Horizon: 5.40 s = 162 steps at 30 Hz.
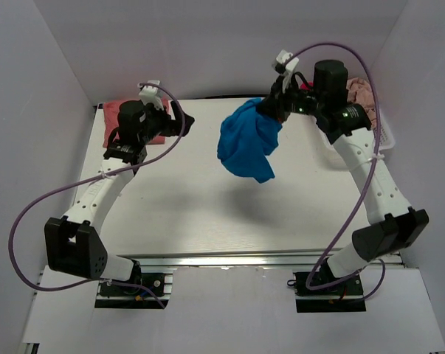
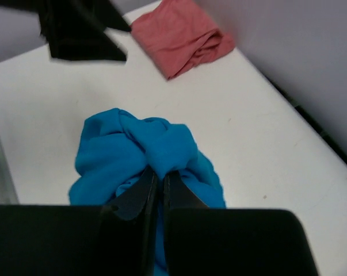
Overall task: Fold and stack the t-shirts
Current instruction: Move the tshirt to the center of the board, then flatten out the tshirt
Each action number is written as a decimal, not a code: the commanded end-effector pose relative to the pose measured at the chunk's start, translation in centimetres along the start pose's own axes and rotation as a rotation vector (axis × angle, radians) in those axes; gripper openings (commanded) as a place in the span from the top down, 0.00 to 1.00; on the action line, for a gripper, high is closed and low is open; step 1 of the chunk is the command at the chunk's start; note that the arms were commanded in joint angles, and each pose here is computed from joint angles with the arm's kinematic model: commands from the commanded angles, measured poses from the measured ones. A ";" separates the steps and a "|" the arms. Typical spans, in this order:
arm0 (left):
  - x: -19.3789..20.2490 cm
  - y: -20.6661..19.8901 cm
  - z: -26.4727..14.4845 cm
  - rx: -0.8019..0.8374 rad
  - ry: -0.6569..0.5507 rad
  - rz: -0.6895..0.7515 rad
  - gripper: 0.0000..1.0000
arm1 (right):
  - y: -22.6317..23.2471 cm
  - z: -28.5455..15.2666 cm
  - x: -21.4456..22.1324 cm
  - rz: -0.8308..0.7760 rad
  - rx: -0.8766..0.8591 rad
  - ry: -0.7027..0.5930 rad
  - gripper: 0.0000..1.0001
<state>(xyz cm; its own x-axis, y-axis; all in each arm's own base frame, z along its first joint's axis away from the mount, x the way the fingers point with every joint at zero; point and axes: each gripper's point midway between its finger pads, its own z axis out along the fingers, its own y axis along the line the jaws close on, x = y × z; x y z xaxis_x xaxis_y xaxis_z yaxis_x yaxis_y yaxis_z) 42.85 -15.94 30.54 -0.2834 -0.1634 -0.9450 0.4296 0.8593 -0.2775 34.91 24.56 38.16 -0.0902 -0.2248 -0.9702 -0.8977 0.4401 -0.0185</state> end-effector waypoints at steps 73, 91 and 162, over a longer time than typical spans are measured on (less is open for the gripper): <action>10.0 -0.6 2.3 0.034 0.220 0.114 0.02 | -15.4 23.4 25.2 0.014 0.086 0.310 0.14; 10.0 0.6 2.3 -0.028 0.214 0.140 0.02 | -15.9 16.1 13.4 0.006 0.140 0.133 1.00; 9.0 3.3 2.0 -0.165 0.149 0.214 0.02 | 3.5 -20.6 -23.1 -0.217 -0.073 -0.499 1.00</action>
<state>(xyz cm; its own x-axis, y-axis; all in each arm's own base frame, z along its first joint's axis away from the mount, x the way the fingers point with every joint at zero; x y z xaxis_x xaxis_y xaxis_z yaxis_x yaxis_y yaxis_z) 43.65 -15.84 17.97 -0.3977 0.0996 -0.9121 0.3556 0.9331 -0.0532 21.50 14.71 65.84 0.3640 0.1046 -0.9255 -0.8972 0.3063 -0.3182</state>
